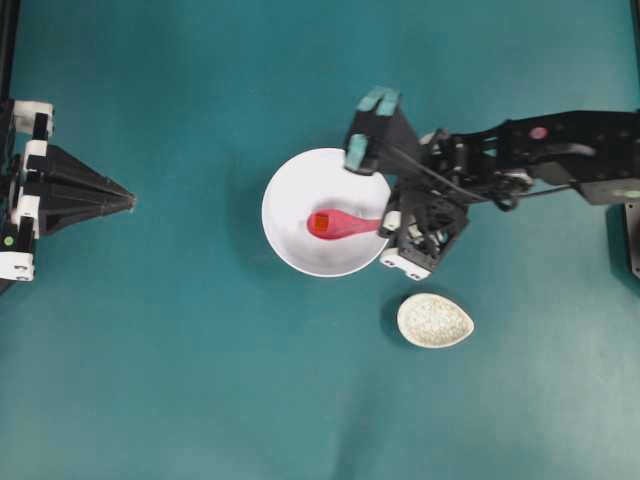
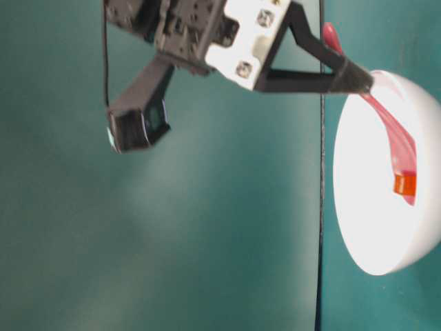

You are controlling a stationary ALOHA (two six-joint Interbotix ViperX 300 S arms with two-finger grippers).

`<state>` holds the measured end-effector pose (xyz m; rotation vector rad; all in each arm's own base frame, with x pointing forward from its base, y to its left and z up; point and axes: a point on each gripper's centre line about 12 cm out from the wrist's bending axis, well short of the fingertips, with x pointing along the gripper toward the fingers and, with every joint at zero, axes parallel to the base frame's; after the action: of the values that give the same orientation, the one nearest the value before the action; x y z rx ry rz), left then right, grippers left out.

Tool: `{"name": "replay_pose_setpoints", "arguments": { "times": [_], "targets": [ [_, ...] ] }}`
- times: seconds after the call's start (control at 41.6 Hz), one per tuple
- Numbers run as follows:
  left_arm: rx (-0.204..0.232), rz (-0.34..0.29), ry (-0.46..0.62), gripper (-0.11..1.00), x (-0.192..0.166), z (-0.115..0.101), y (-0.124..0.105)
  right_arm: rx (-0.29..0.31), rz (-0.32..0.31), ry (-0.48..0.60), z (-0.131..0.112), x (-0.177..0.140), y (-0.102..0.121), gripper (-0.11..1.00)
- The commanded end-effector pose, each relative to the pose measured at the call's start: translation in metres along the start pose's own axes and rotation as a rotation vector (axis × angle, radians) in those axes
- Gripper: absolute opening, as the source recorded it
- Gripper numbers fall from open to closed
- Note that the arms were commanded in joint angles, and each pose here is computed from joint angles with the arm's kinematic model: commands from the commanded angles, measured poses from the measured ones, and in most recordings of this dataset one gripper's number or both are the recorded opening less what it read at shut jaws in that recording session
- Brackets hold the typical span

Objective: Grip the spoon and scoop the red block from the bowl with right arm.
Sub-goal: 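Lift the spoon carrying the red cube up out of the bowl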

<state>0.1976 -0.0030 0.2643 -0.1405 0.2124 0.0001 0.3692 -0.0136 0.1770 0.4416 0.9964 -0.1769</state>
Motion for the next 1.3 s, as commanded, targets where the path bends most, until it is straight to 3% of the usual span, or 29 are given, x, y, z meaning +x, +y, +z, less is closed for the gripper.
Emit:
{"name": "replay_pose_setpoints", "arguments": {
  "times": [0.0,0.336,0.72,0.984,1.273],
  "targets": [
    [0.002,-0.006,-0.03,0.0,0.0,0.012,-0.002,-0.002,0.032,-0.092,0.003,-0.018,0.004,0.22],
    [-0.023,-0.011,-0.063,0.0,-0.005,0.019,-0.003,-0.017,0.089,-0.251,0.007,-0.068,0.01,0.22],
    [-0.009,-0.007,-0.039,0.0,-0.009,0.018,-0.003,-0.034,0.158,-0.398,0.031,-0.133,0.026,0.22],
    [-0.002,0.001,0.017,0.0,-0.008,0.01,-0.002,-0.033,0.158,-0.384,0.032,-0.138,0.028,0.22],
    [-0.004,0.004,0.026,0.0,-0.007,0.008,-0.001,0.009,0.166,-0.368,0.031,-0.138,0.028,0.22]
  ]
}}
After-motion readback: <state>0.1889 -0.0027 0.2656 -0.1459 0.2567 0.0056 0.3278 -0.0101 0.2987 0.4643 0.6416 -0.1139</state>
